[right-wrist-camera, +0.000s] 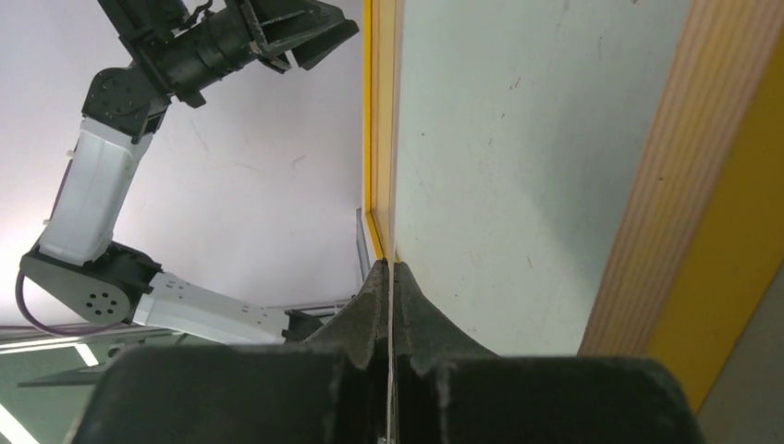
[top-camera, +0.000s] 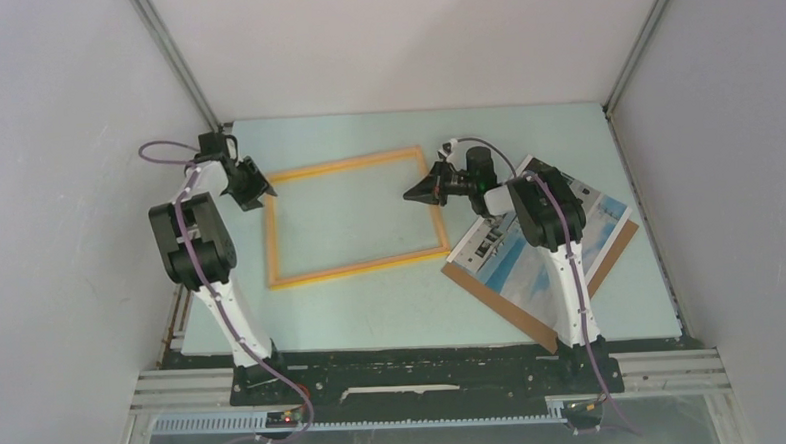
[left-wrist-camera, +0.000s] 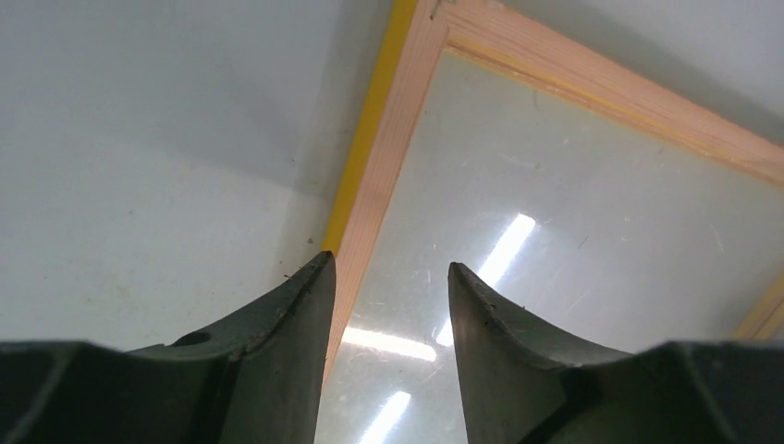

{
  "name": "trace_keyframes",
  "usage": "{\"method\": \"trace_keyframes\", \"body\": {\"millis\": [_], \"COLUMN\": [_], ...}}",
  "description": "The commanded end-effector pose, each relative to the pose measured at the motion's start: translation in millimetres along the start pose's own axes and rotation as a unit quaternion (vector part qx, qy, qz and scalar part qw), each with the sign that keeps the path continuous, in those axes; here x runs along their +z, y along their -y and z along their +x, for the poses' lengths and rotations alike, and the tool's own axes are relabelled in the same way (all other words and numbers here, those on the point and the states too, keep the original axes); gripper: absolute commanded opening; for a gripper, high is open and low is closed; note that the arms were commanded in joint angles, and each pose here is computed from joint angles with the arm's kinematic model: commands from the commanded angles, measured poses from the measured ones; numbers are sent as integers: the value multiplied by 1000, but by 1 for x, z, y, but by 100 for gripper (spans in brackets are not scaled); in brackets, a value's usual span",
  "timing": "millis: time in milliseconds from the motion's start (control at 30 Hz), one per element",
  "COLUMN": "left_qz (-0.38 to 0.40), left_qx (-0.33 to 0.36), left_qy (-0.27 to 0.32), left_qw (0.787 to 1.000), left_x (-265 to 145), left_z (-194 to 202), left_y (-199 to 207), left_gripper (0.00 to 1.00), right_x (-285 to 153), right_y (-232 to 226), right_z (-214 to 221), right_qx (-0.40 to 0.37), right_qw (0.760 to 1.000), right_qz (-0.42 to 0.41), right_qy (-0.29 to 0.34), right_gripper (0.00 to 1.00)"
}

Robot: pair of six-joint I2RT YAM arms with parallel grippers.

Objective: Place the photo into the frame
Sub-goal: Adjust the photo frame item on the photo frame.

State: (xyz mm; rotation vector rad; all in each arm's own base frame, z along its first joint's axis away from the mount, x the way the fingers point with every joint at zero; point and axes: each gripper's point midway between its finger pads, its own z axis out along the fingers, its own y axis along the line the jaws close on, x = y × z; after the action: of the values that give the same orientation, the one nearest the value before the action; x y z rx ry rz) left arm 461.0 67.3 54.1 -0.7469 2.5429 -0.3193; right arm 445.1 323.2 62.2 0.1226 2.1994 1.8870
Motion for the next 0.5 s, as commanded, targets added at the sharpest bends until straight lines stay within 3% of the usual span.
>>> {"method": "trace_keyframes", "body": {"millis": [0,467], "left_qz": [4,24], "left_qx": [-40,-57], "left_qy": [67,8], "left_qw": [997,998], "left_x": [-18,29], "left_z": [-40,-29], "left_y": [-3,-6], "left_gripper": [54,30], "right_x": [4,15], "right_y": [-33,-28], "right_z": [-3,-13], "right_qx": [-60,-60], "right_qw": [998,998], "right_qz": [-22,-13], "right_qy": [-15,-10], "right_gripper": [0,0]}}
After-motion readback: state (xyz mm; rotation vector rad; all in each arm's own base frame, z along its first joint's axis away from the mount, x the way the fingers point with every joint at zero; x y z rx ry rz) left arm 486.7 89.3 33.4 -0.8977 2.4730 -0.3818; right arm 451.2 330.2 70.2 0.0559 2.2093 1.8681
